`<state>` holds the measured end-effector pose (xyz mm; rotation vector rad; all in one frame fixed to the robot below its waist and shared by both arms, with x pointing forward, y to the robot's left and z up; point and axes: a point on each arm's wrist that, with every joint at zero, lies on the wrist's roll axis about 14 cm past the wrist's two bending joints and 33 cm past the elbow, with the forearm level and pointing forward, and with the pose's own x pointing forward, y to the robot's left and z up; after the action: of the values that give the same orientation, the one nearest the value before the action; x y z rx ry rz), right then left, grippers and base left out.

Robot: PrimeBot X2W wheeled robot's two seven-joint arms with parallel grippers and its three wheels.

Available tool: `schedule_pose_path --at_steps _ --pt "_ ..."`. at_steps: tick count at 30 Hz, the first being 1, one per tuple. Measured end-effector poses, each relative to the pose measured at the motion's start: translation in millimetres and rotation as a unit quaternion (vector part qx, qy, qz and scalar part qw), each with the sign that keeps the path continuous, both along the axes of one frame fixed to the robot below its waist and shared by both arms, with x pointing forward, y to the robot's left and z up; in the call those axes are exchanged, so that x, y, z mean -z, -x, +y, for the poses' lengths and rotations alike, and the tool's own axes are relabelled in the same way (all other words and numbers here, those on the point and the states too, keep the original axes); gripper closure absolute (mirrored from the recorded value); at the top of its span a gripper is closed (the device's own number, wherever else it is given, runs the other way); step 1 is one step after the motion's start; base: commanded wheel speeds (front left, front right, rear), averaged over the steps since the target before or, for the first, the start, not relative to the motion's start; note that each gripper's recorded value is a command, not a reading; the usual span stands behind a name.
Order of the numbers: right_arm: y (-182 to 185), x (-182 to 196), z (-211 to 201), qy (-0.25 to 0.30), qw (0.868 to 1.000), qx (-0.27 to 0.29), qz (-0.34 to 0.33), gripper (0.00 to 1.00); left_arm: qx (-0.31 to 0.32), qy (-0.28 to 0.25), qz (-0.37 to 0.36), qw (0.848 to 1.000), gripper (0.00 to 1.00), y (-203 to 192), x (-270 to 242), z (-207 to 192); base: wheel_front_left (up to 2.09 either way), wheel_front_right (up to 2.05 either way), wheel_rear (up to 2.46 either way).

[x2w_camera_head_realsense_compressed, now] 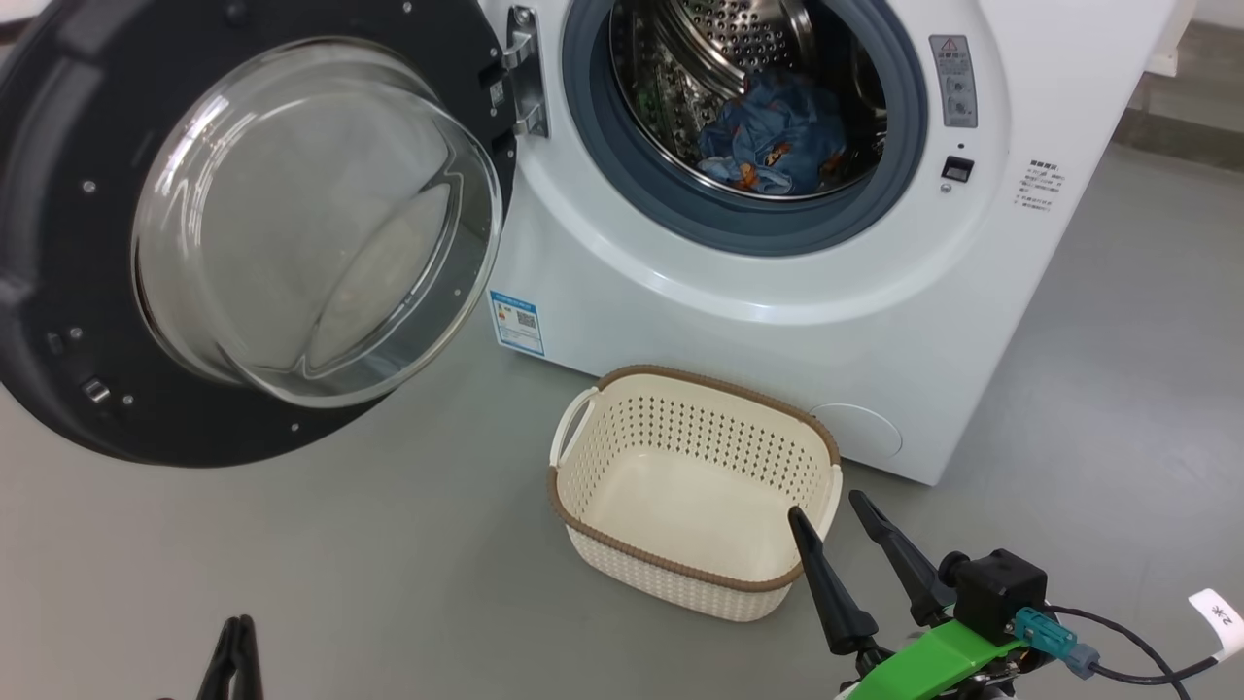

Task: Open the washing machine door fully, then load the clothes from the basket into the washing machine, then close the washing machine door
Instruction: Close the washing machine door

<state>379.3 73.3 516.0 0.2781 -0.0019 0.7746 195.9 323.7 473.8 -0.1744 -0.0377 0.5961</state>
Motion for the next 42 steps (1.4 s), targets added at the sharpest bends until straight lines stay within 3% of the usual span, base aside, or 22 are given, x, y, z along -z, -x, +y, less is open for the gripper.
schedule_pose_path --at_steps 12,21,26,39,42 --pt "-13 27 0 0.021 1.0 0.0 0.016 0.0 -0.052 -0.012 -0.023 0.998 1.0 0 -24 37 0.0 0.0 0.0" --pt "-32 49 -10 0.04 0.999 0.008 0.027 0.0 -0.131 -0.077 -0.077 0.985 1.0 6 -86 117 0.0 0.0 0.0" --pt "-46 58 -23 0.051 0.998 0.021 0.03 0.0 -0.16 -0.087 -0.122 0.976 1.0 -2 -119 159 0.0 0.0 0.0" --pt "-63 79 -49 0.059 0.996 0.051 0.049 0.0 -0.243 0.067 -0.229 0.94 1.0 -27 -136 252 0.0 0.0 0.0" --pt "-65 81 -53 0.059 0.995 0.056 0.052 0.0 -0.278 0.112 -0.236 0.924 1.0 -22 -127 272 0.0 0.0 0.0"
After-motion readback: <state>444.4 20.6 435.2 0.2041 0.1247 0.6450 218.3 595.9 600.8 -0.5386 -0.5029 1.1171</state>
